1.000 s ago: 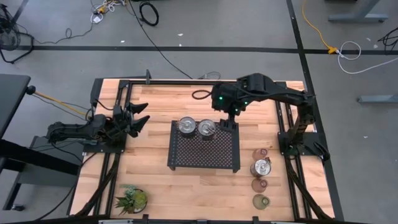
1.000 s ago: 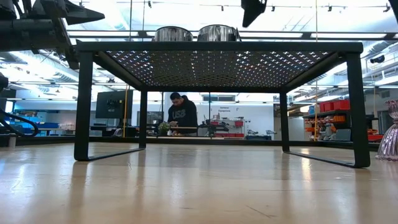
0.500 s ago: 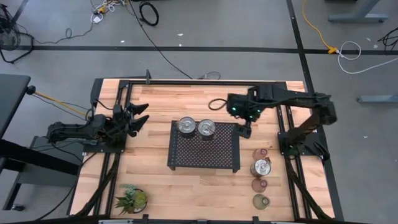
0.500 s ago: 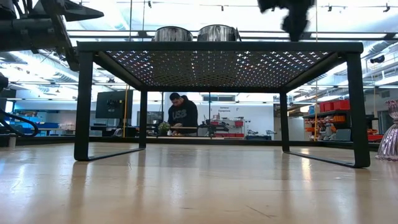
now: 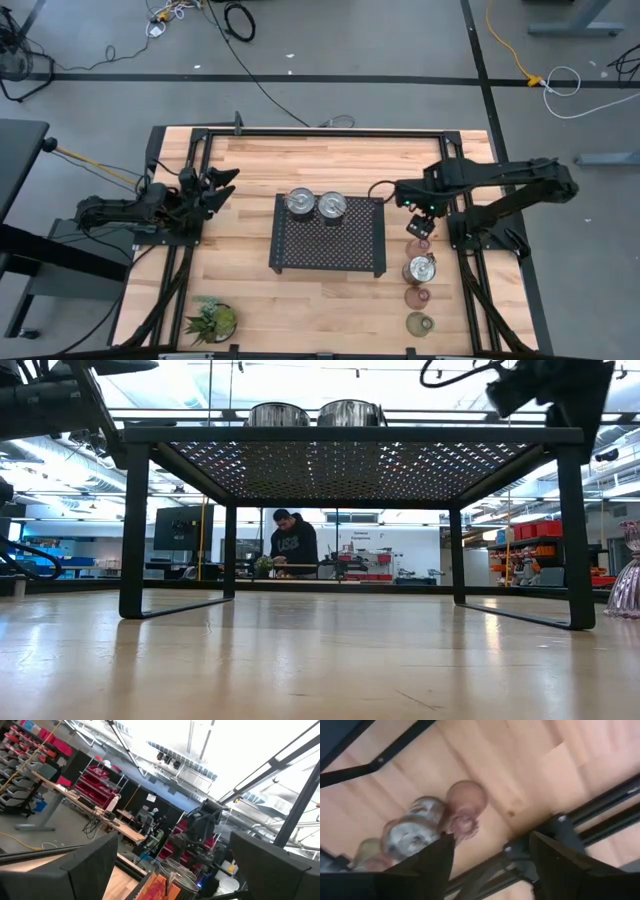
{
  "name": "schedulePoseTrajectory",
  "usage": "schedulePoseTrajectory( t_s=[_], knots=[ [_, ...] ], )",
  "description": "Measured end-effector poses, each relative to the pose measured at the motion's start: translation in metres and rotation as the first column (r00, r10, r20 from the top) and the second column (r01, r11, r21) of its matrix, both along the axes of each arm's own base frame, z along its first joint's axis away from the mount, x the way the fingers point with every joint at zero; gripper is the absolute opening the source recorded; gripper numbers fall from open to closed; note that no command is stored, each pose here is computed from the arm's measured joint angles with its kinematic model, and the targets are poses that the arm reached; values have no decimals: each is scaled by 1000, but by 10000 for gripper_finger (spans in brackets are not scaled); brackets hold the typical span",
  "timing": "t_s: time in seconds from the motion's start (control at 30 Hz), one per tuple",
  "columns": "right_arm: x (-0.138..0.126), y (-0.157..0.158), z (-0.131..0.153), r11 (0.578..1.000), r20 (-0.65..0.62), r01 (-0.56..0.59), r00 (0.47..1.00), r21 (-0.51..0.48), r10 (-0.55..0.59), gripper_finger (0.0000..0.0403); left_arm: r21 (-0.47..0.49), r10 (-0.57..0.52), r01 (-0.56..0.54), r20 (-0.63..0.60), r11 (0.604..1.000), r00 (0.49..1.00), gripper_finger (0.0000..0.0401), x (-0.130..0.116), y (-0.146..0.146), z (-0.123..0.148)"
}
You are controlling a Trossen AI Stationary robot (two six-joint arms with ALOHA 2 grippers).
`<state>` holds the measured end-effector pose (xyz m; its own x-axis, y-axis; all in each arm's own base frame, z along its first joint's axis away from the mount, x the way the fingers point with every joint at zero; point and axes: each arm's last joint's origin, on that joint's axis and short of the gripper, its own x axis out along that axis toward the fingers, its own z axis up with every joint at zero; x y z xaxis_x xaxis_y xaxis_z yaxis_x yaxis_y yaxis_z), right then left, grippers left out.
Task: Pick & Place candle stick holders
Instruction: Put the top pink glass candle holder on the shelf
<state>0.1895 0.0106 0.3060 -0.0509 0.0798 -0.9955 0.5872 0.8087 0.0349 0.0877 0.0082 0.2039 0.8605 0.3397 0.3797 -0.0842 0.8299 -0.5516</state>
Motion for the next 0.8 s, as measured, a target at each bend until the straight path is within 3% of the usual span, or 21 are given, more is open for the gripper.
schedulePoseTrajectory(
  t_s=[0.13,0.27,0.43,0.8],
  knots=[
    [-11,12,-3,998,31,22,999,55,-23,229,-1,-1,1,2,1000,1000,385,0,0,0],
    [-22,21,-13,999,12,23,1000,48,-24,218,-7,-4,4,5,1000,1000,385,0,0,0],
    [-25,26,-27,1000,-1,20,1000,8,-20,219,-8,-3,3,5,1000,1000,385,0,0,0],
    [-24,35,-66,999,11,-20,1000,25,20,229,-27,0,0,11,1000,1000,385,0,0,0]
  ],
)
